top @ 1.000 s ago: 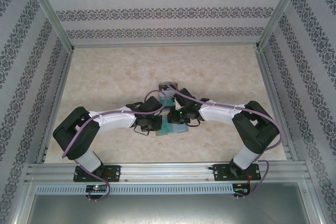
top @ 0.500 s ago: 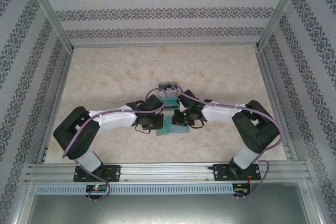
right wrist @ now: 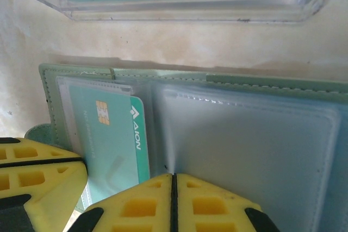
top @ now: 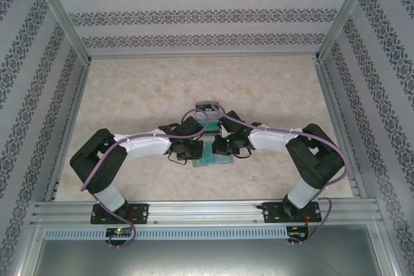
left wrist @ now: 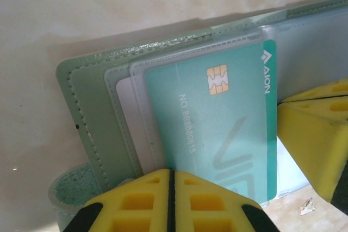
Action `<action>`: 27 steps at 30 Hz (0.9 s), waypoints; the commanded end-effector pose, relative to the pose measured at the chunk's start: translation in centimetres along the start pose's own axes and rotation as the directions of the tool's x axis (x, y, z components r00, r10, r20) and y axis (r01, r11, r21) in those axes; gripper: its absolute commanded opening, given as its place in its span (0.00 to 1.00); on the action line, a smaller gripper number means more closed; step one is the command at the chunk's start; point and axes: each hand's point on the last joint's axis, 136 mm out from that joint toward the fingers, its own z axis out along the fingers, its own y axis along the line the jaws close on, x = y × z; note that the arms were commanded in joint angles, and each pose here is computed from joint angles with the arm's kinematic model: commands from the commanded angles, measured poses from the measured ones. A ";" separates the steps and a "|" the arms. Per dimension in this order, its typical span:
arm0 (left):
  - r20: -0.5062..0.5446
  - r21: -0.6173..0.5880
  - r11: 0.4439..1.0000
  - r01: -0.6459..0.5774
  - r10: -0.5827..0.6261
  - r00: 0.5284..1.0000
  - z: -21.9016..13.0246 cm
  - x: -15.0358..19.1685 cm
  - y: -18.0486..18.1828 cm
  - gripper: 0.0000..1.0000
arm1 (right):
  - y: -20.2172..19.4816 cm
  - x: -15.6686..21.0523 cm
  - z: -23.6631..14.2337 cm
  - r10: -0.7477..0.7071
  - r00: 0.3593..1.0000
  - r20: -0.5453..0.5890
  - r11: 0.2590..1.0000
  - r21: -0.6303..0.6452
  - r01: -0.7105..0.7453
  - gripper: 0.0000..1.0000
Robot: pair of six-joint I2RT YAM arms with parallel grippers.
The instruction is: Take the credit cards out of the card holder
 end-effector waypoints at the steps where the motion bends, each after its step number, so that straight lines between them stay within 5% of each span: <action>1: -0.036 -0.030 1.000 -0.009 0.008 0.999 0.6 1.0 0.5 0.04 | -0.6 0.5 0.1 0.032 0.999 -0.018 0.999 0.002 -0.032 0.09; 15: -0.040 -0.037 0.999 -0.007 0.006 0.999 0.6 1.2 0.8 0.04 | 0.9 -0.8 -1.9 0.068 0.996 0.049 0.990 -0.129 -0.061 0.22; 27: -0.036 -0.040 0.999 -0.005 0.004 0.999 0.5 1.1 0.8 0.03 | 1.0 0.3 -0.1 0.080 0.996 -0.036 0.976 -0.202 -0.086 0.20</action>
